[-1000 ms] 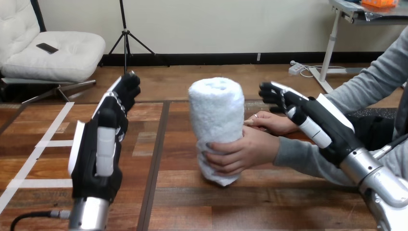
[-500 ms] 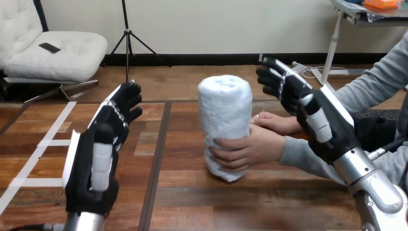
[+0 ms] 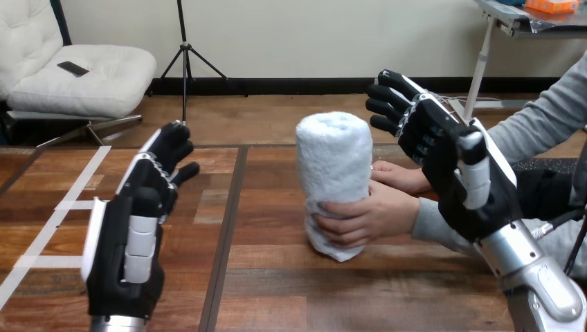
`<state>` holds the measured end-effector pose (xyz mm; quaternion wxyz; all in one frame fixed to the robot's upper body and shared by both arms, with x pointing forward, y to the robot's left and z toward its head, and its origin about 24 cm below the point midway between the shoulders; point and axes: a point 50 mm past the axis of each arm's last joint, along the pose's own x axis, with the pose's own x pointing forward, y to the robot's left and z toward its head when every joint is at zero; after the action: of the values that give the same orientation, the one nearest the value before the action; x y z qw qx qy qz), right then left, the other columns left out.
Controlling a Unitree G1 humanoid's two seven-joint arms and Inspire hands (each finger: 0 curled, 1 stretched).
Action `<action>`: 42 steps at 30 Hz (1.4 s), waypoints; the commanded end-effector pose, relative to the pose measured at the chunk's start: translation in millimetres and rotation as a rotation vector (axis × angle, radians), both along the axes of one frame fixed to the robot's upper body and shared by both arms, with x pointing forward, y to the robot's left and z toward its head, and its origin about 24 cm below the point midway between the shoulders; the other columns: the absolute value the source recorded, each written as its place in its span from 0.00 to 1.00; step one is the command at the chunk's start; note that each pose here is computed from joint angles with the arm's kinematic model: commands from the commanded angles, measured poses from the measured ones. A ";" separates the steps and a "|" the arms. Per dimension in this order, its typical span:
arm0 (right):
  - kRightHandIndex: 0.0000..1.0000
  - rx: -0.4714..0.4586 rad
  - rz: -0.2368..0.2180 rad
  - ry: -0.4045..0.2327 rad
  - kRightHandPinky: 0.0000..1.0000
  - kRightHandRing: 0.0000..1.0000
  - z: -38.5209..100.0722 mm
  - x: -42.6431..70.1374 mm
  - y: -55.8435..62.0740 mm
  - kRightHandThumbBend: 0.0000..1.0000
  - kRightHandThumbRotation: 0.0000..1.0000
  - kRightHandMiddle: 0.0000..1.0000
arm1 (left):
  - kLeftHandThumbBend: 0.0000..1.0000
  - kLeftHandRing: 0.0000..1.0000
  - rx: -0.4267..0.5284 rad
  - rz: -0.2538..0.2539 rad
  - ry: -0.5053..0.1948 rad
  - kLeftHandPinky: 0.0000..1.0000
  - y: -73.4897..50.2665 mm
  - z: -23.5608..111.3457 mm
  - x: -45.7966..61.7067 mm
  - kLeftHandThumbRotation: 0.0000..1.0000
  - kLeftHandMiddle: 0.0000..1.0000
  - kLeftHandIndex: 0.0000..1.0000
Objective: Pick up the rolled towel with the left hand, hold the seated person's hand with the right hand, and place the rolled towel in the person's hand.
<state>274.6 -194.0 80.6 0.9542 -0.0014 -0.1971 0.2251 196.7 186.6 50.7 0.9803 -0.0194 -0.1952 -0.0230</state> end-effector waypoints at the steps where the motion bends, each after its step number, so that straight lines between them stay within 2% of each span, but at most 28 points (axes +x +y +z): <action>1: 0.90 0.047 0.016 -0.067 0.89 0.91 17.5 -3.5 3.7 1.00 1.00 0.90 | 0.83 0.88 0.024 -0.004 -0.127 0.83 1.9 20.7 10.5 0.95 0.88 0.85; 18: 0.88 0.089 0.049 -0.066 0.87 0.88 21.4 -18.3 11.9 1.00 1.00 0.87 | 0.77 0.87 0.012 -0.004 -0.158 0.84 8.1 21.8 11.3 0.93 0.87 0.86; 27: 0.86 0.107 0.075 -0.067 0.84 0.87 23.3 -21.4 11.7 1.00 1.00 0.86 | 0.78 0.90 0.006 0.013 -0.164 0.85 14.8 19.8 11.6 0.90 0.89 0.88; 32: 0.85 0.114 0.085 -0.063 0.82 0.86 23.4 -22.8 11.1 1.00 1.00 0.86 | 0.80 0.91 0.004 0.027 -0.169 0.90 17.9 18.7 11.4 0.89 0.90 0.89; 42: 0.85 0.107 0.104 -0.073 0.81 0.86 24.1 -24.9 9.0 1.00 1.00 0.85 | 0.81 0.92 0.001 0.024 -0.186 0.95 19.8 18.2 11.5 0.88 0.89 0.88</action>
<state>248.1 -183.0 87.7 0.9413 0.0523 -0.2045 0.2635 196.8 206.1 54.5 0.9703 -0.0167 -0.2414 -0.0041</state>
